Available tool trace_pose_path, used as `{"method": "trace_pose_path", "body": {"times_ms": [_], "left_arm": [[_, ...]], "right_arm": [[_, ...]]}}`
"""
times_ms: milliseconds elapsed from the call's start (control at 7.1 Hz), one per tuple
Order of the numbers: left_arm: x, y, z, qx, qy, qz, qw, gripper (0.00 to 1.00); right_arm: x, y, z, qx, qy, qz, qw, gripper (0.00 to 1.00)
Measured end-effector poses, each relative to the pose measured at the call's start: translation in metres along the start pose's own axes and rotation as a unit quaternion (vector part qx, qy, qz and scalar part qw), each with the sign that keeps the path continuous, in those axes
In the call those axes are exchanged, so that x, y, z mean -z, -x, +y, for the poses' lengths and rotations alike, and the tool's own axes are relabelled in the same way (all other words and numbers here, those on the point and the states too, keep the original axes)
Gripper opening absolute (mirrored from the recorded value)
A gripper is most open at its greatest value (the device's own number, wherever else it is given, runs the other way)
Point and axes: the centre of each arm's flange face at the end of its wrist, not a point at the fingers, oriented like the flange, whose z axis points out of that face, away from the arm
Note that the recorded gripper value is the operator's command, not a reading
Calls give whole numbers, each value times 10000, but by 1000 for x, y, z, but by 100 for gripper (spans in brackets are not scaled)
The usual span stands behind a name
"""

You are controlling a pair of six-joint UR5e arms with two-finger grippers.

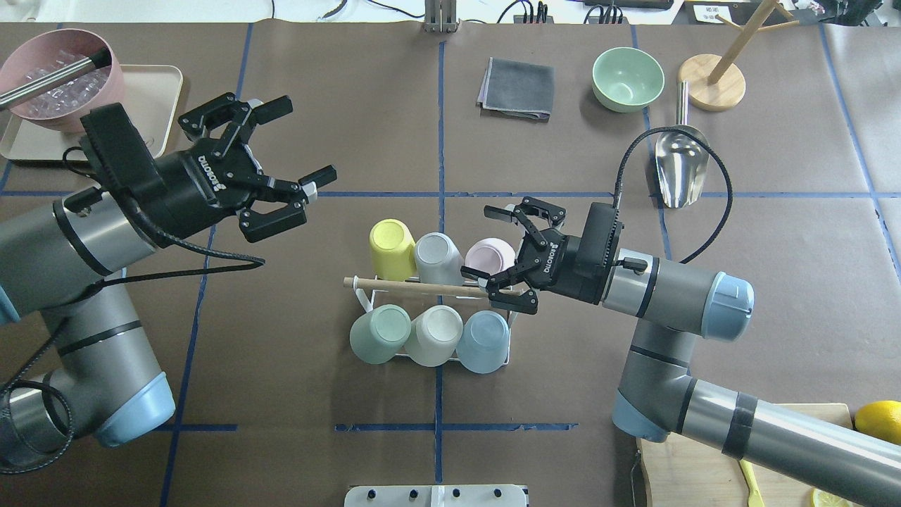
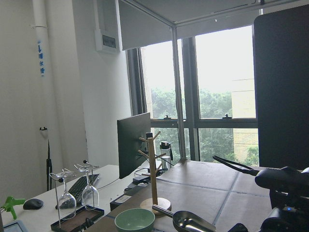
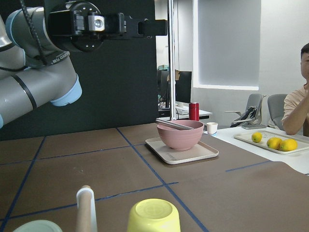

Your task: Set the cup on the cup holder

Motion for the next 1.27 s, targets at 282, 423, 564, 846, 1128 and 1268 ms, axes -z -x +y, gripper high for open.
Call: {"method": "trace_pose_path", "body": {"times_ms": [282, 423, 564, 846, 1128, 1268], "left_arm": [[23, 26, -7, -2, 915, -594, 9940, 100], [38, 32, -7, 14, 1422, -835, 9863, 100], [53, 36, -3, -11, 1943, -1049, 9753, 100], [67, 46, 18, -73, 3014, -1382, 9434, 100], [78, 74, 39, 144, 4238, -1484, 8934, 100], [88, 93, 47, 406, 4788, -1554, 8631, 100]], "right_arm": [[0, -34, -26, 183, 33, 108, 9998, 100], [-4, -57, -45, 301, 190, 165, 9992, 100], [-8, -75, -61, 365, 403, 265, 9982, 100], [-15, -99, -86, 367, 1001, 544, 9928, 100], [-18, -119, -112, 186, 1960, 791, 9772, 100], [-17, -129, -122, 30, 2442, 925, 9653, 100]]}}
